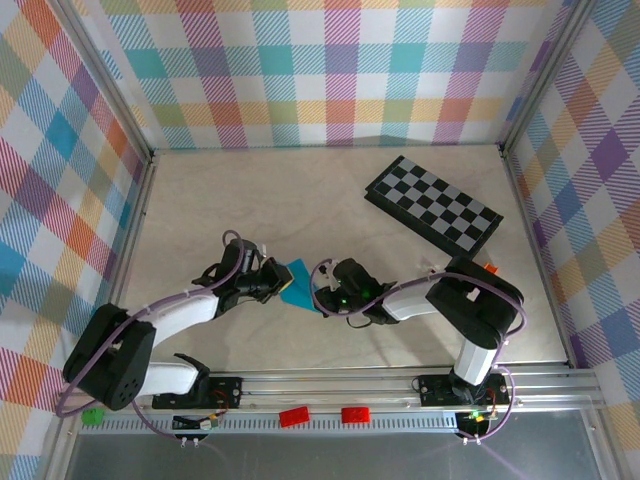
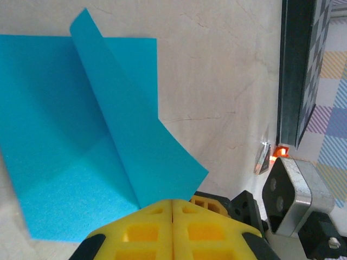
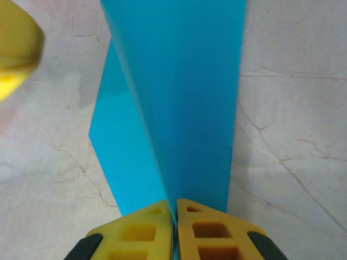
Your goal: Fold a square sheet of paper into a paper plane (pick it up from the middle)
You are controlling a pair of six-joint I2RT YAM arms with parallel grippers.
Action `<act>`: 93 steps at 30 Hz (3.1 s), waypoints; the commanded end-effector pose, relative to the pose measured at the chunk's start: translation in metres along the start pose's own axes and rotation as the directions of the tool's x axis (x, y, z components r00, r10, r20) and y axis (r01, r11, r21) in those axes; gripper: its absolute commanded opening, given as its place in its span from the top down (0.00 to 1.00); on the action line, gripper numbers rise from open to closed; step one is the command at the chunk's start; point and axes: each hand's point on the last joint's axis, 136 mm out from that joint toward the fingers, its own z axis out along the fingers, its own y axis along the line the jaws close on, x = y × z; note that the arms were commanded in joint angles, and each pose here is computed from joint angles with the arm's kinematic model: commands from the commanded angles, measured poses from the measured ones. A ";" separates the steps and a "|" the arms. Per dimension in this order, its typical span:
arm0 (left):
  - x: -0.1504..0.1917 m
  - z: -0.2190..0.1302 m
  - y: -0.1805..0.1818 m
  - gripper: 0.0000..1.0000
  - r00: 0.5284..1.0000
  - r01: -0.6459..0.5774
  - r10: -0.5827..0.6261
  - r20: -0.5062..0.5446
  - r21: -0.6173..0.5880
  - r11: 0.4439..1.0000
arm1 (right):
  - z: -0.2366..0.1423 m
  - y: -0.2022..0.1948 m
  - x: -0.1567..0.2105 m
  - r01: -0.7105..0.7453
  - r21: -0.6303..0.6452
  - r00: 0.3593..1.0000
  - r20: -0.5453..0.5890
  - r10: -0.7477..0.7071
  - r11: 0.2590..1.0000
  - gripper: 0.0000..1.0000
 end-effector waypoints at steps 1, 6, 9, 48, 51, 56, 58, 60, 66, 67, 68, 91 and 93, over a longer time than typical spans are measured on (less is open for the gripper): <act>-0.002 0.008 -0.020 0.94 1.000 -0.010 0.011 -0.005 0.096 0.995 | 0.006 0.006 0.010 -0.083 -0.062 0.995 -0.061 0.079 0.995 0.90; -0.004 0.020 -0.016 0.95 1.000 0.012 -0.012 -0.004 0.093 0.996 | 0.007 0.005 0.009 -0.150 -0.081 0.987 -0.065 0.145 0.985 0.90; -0.006 0.026 -0.014 0.95 1.000 0.013 -0.013 0.000 0.080 0.997 | 0.008 0.005 0.011 -0.167 -0.094 0.984 -0.075 0.160 0.981 0.90; 0.006 0.055 -0.003 0.96 0.993 -0.048 0.052 -0.102 0.045 0.998 | 0.006 -0.013 0.023 -0.217 -0.054 0.973 -0.093 0.212 0.975 0.80; 0.006 0.055 -0.006 0.96 0.993 -0.054 0.059 -0.106 0.053 0.997 | 0.005 -0.014 0.023 -0.217 -0.051 0.973 -0.089 0.212 0.975 0.83; 0.005 0.050 -0.004 0.94 0.994 -0.067 0.070 -0.090 0.038 0.997 | 0.004 -0.015 0.024 -0.220 -0.048 0.973 -0.083 0.216 0.974 0.89; 0.003 0.047 -0.001 0.94 0.994 -0.072 0.073 -0.077 0.018 0.997 | 0.003 -0.015 0.024 -0.219 -0.046 0.973 -0.082 0.215 0.975 0.91; 0.002 0.042 0.001 0.91 0.995 -0.074 0.073 -0.061 -0.003 0.997 | 0.003 -0.016 0.024 -0.220 -0.044 0.973 -0.078 0.216 0.974 0.92; -0.007 0.020 0.011 0.79 0.996 -0.071 0.074 0.045 -0.069 0.995 | 0.004 -0.017 0.025 -0.197 -0.020 0.977 -0.092 0.194 0.980 0.92; -0.008 0.016 0.011 0.79 0.996 -0.072 0.077 0.056 -0.075 0.995 | 0.004 -0.018 0.025 -0.185 -0.011 0.979 -0.094 0.183 0.983 0.92; -0.009 0.013 0.014 0.79 0.995 -0.070 0.076 0.066 -0.092 0.993 | 0.005 -0.017 0.026 -0.165 0.001 0.981 -0.101 0.164 0.986 0.92; 0.018 0.015 0.079 0.98 0.993 0.114 -0.113 0.019 -0.275 0.955 | 0.007 -0.014 0.024 0.191 0.108 0.976 -0.131 -0.176 0.976 0.92; 0.018 0.010 0.082 0.98 0.991 0.134 -0.126 0.047 -0.273 0.953 | 0.007 -0.017 0.024 0.202 0.117 0.974 -0.129 -0.187 0.972 0.92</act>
